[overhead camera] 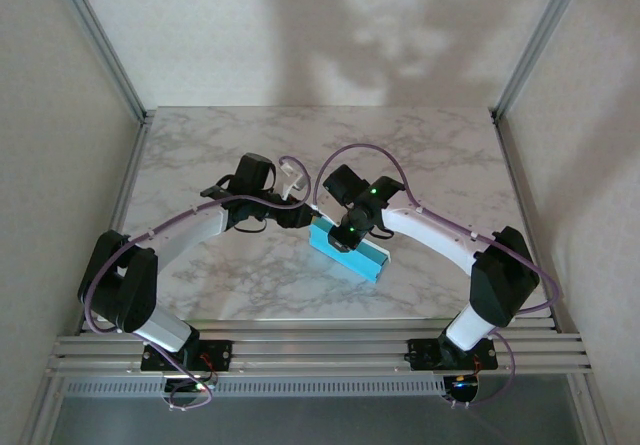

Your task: Fold the paper box

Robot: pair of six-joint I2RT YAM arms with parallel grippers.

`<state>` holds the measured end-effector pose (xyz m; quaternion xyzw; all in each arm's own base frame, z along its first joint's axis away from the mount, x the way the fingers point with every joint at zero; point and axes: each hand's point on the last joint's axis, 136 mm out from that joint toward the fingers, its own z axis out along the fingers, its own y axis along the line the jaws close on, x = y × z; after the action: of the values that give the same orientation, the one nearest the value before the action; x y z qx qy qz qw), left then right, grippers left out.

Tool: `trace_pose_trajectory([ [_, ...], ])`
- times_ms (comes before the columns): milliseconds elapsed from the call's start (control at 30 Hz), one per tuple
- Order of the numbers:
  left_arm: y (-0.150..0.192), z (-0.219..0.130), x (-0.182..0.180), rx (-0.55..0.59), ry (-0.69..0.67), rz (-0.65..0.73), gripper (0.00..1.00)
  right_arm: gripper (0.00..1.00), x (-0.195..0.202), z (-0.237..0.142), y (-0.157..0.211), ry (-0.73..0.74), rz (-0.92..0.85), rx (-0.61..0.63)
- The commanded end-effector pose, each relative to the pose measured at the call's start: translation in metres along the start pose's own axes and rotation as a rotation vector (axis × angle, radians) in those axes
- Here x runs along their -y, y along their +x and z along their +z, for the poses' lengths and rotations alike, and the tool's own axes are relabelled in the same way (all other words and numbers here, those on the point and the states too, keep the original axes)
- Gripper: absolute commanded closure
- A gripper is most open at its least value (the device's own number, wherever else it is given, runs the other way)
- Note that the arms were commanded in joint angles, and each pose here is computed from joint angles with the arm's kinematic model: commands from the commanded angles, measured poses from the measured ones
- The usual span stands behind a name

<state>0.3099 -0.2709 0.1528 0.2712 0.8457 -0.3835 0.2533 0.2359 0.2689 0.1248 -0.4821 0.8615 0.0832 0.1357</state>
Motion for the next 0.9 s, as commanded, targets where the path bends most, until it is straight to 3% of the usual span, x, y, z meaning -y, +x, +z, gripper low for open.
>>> trace_pose_trajectory([
  [0, -0.016, -0.009, 0.013, 0.045, 0.017, 0.050, 0.60, 0.72, -0.004, 0.004, 0.003, -0.025, 0.014, -0.010],
  [367, -0.028, -0.021, 0.017, 0.121, -0.015, 0.086, 0.56, 0.73, -0.003, 0.004, 0.004, -0.023, 0.018, -0.011],
  [633, -0.026, -0.020, 0.024, 0.113, 0.034, 0.102, 0.67, 0.74, -0.004, 0.005, 0.004, -0.027, 0.018, -0.013],
  [867, -0.020, -0.012, 0.022, 0.076, 0.047, 0.087, 0.68, 0.75, -0.004, 0.005, 0.004, -0.026, 0.018, -0.014],
])
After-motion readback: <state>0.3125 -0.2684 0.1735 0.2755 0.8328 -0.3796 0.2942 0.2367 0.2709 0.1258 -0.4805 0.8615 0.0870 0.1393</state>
